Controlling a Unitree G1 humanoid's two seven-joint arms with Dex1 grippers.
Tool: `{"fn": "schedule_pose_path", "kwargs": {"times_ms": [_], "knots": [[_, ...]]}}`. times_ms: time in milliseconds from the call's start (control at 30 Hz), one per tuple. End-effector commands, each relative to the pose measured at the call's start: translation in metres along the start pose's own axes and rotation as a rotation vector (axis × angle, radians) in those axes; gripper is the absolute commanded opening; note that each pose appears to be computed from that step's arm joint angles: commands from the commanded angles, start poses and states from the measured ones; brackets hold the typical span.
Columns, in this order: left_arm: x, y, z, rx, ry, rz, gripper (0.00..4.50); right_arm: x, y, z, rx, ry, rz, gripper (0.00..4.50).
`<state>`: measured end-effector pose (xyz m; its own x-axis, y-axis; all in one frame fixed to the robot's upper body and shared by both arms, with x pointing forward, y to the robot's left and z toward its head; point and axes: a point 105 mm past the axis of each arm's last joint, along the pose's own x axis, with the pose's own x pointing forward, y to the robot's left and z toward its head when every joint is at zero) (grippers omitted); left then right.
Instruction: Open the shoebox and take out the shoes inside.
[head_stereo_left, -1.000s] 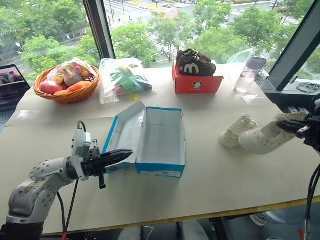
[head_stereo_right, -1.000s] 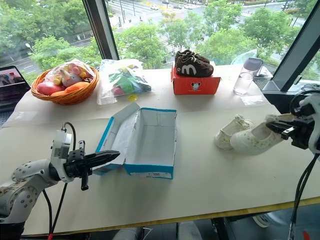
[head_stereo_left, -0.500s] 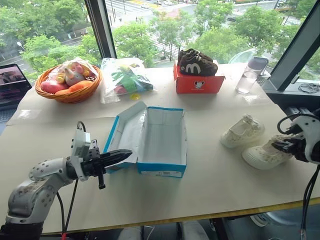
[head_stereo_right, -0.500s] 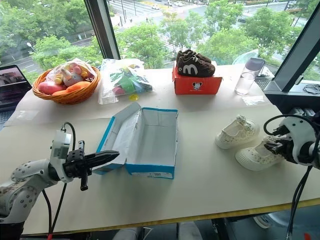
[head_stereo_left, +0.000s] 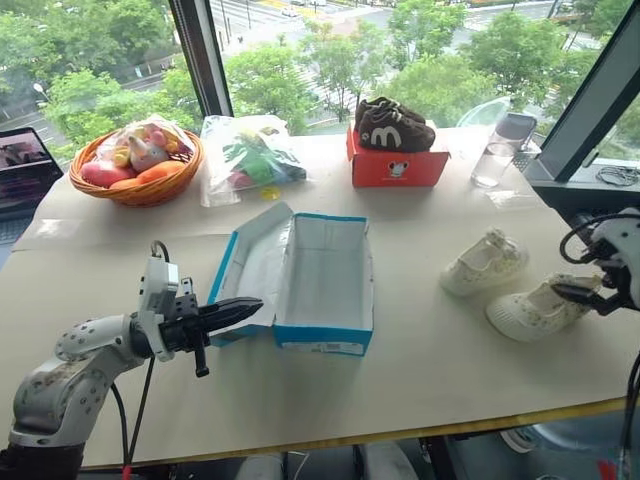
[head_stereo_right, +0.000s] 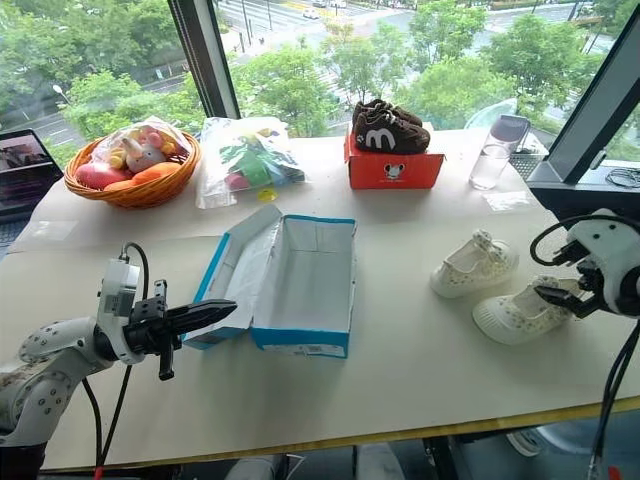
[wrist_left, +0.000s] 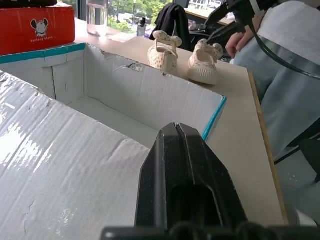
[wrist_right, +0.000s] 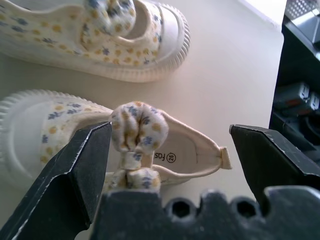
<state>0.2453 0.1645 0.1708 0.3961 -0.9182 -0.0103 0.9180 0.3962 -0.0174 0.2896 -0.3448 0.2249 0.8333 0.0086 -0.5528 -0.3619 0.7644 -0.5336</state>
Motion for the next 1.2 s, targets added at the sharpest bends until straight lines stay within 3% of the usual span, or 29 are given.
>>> {"fn": "schedule_pose_path", "kwargs": {"times_ms": [33, 233, 400, 567, 633, 700, 900, 1067, 1200], "knots": [[-0.003, 0.001, 0.011, 0.049, -0.016, 0.004, 0.00, -0.028, -0.008, 0.031, -0.088, -0.110, -0.014, 4.43], [-0.002, 0.003, 0.008, 0.049, -0.011, 0.023, 0.00, -0.042, 0.022, 0.071, -0.109, -0.375, 0.140, 4.43], [0.002, 0.014, 0.010, 0.044, -0.062, 0.112, 0.00, -0.017, 0.038, 0.112, 0.073, -0.590, 0.146, 4.43], [-0.004, 0.048, 0.015, 0.066, -0.140, 0.365, 0.00, 0.020, 0.037, 0.130, 0.248, -0.651, 0.002, 4.43], [-0.016, 0.073, 0.017, 0.062, -0.168, 0.540, 0.00, 0.034, 0.028, 0.125, 0.373, -0.655, -0.078, 4.43], [-0.034, 0.095, 0.020, 0.076, -0.206, 0.722, 0.00, 0.050, 0.027, 0.112, 0.360, -0.600, -0.178, 4.43], [-0.095, 0.135, 0.005, 0.012, -0.270, 1.174, 0.00, 0.081, 0.057, 0.088, 0.404, -0.559, -0.280, 4.43], [-0.126, 0.144, -0.031, 0.027, -0.185, 1.393, 0.00, 0.107, 0.074, 0.048, 0.377, -0.444, -0.342, 4.43], [-0.123, 0.144, -0.048, 0.009, -0.170, 1.420, 0.00, 0.118, 0.086, 0.032, 0.329, -0.418, -0.346, 4.43]]}}
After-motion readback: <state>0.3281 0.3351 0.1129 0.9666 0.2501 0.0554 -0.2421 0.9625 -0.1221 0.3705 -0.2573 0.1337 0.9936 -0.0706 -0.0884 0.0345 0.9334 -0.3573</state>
